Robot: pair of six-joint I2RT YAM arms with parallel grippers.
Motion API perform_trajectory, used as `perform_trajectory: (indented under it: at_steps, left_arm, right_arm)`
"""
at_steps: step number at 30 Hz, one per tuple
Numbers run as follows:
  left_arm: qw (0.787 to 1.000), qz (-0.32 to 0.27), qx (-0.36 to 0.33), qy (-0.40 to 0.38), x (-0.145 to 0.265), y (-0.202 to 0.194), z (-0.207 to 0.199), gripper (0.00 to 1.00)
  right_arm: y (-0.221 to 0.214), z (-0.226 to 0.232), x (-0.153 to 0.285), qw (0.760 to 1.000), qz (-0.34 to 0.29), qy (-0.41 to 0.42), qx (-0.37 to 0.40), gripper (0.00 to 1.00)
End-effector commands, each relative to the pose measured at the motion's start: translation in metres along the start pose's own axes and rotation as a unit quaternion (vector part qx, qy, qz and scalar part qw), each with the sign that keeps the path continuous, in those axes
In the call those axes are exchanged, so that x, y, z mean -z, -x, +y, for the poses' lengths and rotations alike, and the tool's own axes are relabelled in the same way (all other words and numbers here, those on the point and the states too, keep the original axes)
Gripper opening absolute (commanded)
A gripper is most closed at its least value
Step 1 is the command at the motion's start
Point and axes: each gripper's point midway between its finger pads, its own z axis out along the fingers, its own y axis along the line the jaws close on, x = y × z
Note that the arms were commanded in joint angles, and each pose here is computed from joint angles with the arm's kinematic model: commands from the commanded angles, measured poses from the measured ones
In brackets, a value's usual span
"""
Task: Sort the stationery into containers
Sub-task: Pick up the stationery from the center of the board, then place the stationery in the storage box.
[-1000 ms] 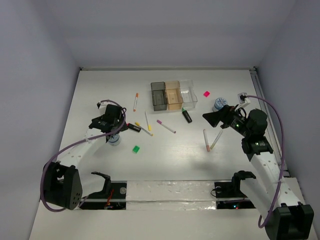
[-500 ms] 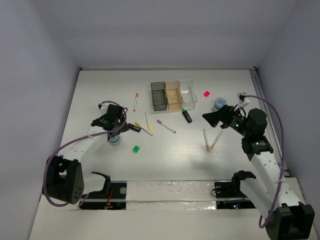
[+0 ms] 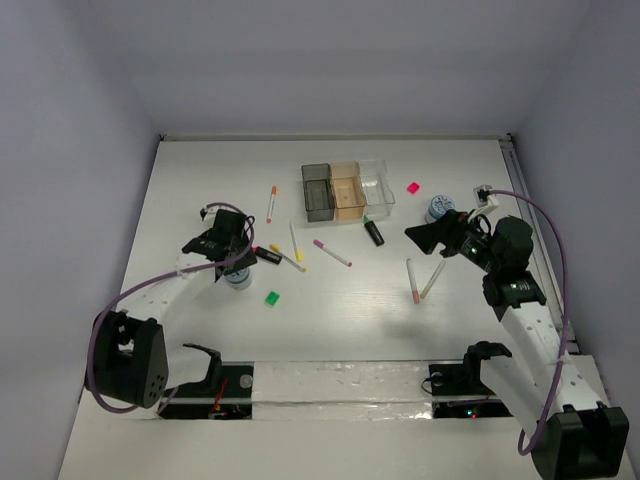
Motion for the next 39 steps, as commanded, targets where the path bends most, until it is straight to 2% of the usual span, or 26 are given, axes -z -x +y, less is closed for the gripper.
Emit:
perform_trajectory:
  at_steps: [1, 5, 7, 12, 14, 15, 17, 18, 19, 21, 22, 24, 25, 27, 28, 34, 39]
  left_arm:
    - [0.999, -0.036, 0.018, -0.005, 0.021, 0.021, 0.002, 0.0]
    - [0.994, -0.086, 0.036, -0.056, 0.064, 0.061, -0.014, 0.0]
    - [0.987, -0.117, 0.049, -0.093, 0.092, 0.094, -0.031, 0.0]
    - [0.961, -0.169, 0.052, -0.213, 0.14, 0.153, -0.101, 0.0]
    - [0.956, -0.171, 0.041, -0.235, 0.136, 0.165, -0.13, 0.0]
    - [0.953, -0.176, 0.033, -0.245, 0.14, 0.169, -0.146, 0.0]
    - [0.948, -0.186, 0.03, -0.256, 0.137, 0.189, -0.174, 0.0]
    - [0.941, -0.2, 0.028, -0.273, 0.148, 0.201, -0.19, 0.0]
    - [0.942, -0.195, 0.023, -0.272, 0.134, 0.203, -0.206, 0.0]
    - [0.936, -0.212, 0.022, -0.28, 0.135, 0.217, -0.227, 0.0]
    - [0.937, -0.208, 0.014, -0.281, 0.12, 0.214, -0.246, 0.0]
    - [0.931, -0.214, 0.013, -0.295, 0.117, 0.221, -0.266, 0.0]
    - [0.933, -0.202, 0.01, -0.296, 0.098, 0.217, -0.279, 0.0]
    - [0.929, -0.198, 0.009, -0.313, 0.097, 0.221, -0.299, 0.0]
    - [0.932, -0.185, 0.0, -0.311, 0.082, 0.212, -0.312, 0.0]
    - [0.925, -0.192, -0.025, -0.327, 0.07, 0.211, -0.367, 0.0]
    - [0.933, -0.184, -0.036, -0.308, 0.041, 0.21, -0.382, 0.0]
  right_arm:
    - [0.021, 0.014, 0.001, 0.999, -0.022, 0.014, 0.025, 0.92]
    - [0.02, 0.013, -0.001, 0.999, -0.02, 0.015, 0.021, 0.92]
    - [0.019, 0.012, -0.002, 1.0, -0.019, 0.014, 0.02, 0.92]
    - [0.018, 0.01, -0.003, 1.0, -0.016, 0.011, 0.017, 0.92]
    - [0.017, 0.008, -0.004, 1.0, -0.014, 0.009, 0.016, 0.88]
    - [0.017, 0.008, -0.004, 1.0, -0.015, 0.008, 0.017, 0.86]
    - [0.015, 0.005, -0.006, 1.0, -0.011, 0.005, 0.013, 0.73]
    - [0.015, 0.005, -0.007, 1.0, -0.011, 0.006, 0.013, 0.66]
    - [0.013, 0.004, -0.007, 1.0, -0.007, 0.006, 0.011, 0.5]
    - [0.013, 0.003, -0.008, 1.0, -0.006, 0.005, 0.011, 0.4]
    - [0.013, 0.002, -0.008, 1.0, -0.007, 0.004, 0.012, 0.38]
    - [0.012, 0.001, -0.009, 1.0, -0.005, 0.003, 0.01, 0.38]
    - [0.011, 0.001, -0.01, 1.0, -0.004, 0.003, 0.01, 0.39]
    - [0.011, 0.0, -0.01, 1.0, -0.003, 0.004, 0.009, 0.42]
    - [0.011, 0.0, -0.011, 1.0, -0.003, 0.005, 0.008, 0.44]
    - [0.008, -0.003, -0.013, 1.0, 0.003, 0.005, 0.003, 0.47]
    - [0.008, -0.002, -0.013, 1.0, 0.002, 0.006, 0.005, 0.48]
